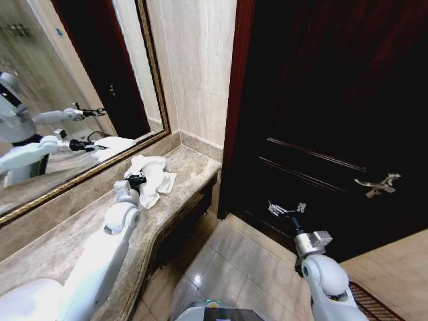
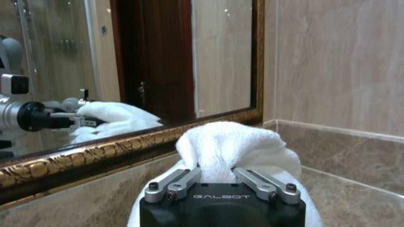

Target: Discard the used towel into the hamper.

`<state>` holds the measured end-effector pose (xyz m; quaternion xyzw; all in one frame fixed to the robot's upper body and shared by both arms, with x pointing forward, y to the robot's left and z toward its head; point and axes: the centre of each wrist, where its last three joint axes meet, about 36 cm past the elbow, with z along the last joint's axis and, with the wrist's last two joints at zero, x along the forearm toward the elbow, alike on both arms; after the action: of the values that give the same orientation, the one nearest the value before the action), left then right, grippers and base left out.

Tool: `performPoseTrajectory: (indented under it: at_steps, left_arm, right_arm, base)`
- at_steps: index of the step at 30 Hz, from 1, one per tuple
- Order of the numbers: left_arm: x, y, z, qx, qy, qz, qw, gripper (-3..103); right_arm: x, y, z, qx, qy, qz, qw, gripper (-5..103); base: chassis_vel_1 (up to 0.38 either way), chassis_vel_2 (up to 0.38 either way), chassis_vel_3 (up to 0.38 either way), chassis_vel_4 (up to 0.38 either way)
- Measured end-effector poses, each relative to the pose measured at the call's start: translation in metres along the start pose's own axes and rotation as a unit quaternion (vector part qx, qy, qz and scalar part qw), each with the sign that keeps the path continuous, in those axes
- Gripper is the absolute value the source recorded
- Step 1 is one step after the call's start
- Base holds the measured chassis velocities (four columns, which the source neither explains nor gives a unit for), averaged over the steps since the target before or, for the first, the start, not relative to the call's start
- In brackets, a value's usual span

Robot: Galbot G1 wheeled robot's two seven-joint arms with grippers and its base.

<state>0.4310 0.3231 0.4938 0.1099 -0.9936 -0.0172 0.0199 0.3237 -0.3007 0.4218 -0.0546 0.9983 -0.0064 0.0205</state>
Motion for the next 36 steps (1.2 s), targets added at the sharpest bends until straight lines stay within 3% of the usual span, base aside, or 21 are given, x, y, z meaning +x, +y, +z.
performPoseTrajectory:
  at_steps: [9, 16, 23, 27, 36]
  left_arm:
    - [0.036, 0.001, -0.003, 0.009, -0.011, 0.001, 0.9999, 8]
    - [0.06, 0.004, 0.0, 0.016, -0.07, 0.019, 0.9972, 8]
    - [0.085, -0.004, -0.011, 0.022, -0.092, 0.032, 0.995, 8]
    - [0.105, -0.011, -0.018, 0.013, -0.109, 0.03, 0.9935, 8]
    - [0.117, -0.011, -0.006, -0.001, -0.123, 0.019, 0.9923, 8]
  right_arm:
    - [0.0, 0.0, -0.004, -0.003, -0.006, -0.001, 1.0, 100]
    - [0.004, 0.001, -0.005, -0.004, -0.008, -0.002, 1.0, 100]
    - [0.006, 0.001, -0.006, -0.006, -0.012, 0.001, 1.0, 100]
    - [0.007, 0.002, -0.013, -0.01, -0.018, 0.006, 1.0, 100]
    - [0.01, 0.003, -0.015, -0.011, -0.016, 0.009, 1.0, 100]
  base:
    - [0.0, 0.0, 0.0, 0.0]
    - [0.0, 0.0, 0.0, 0.0]
    - [0.0, 0.0, 0.0, 0.0]
    - [0.0, 0.0, 0.0, 0.0]
    - [0.0, 0.0, 0.0, 0.0]
